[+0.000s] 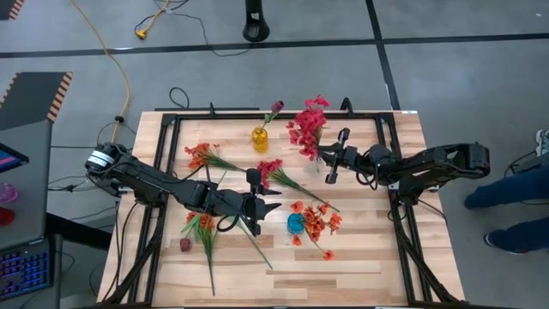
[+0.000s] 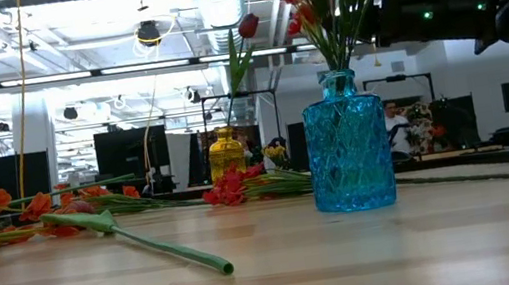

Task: Sort flowers into vase by color
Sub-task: Put the bottom red flowers into the transparent vase

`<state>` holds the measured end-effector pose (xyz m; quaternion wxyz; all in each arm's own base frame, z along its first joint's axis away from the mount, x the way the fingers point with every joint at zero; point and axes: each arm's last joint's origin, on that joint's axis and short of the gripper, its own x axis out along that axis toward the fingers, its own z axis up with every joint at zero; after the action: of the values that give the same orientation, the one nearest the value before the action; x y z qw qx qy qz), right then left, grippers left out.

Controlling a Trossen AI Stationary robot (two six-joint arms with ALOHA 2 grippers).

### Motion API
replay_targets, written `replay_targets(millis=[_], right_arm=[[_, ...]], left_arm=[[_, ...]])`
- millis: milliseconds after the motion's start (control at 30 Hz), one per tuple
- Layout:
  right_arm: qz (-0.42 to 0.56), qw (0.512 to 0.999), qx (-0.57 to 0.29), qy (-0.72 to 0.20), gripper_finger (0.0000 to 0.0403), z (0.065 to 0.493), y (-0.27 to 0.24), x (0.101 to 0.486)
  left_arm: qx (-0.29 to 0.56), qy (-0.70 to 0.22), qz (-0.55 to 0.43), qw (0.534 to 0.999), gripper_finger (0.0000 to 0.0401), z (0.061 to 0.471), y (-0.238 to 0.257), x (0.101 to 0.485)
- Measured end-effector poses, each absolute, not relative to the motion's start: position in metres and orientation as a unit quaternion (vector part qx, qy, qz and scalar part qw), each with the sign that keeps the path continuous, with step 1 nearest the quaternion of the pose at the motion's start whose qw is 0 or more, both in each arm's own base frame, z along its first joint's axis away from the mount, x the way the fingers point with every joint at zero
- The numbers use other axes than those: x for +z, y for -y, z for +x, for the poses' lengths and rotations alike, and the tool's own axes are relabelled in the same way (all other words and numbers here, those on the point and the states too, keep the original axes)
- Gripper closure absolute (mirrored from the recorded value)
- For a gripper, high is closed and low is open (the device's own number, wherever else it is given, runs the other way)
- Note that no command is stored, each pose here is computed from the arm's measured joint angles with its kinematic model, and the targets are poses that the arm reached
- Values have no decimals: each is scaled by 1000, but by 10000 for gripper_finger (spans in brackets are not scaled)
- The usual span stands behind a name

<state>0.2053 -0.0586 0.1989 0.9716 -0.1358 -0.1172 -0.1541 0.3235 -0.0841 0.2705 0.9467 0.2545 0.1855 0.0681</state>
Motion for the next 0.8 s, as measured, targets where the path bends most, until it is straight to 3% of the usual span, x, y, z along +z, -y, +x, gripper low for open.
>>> replay_targets(millis=[400,800], right_arm=[[-129,963,-207,112,341,204,62,199],[-126,962,-220,101,248,204,62,197]], left_arm=[[68,-185,254,947,262,324,84,271],[68,-185,253,947,262,324,84,271]])
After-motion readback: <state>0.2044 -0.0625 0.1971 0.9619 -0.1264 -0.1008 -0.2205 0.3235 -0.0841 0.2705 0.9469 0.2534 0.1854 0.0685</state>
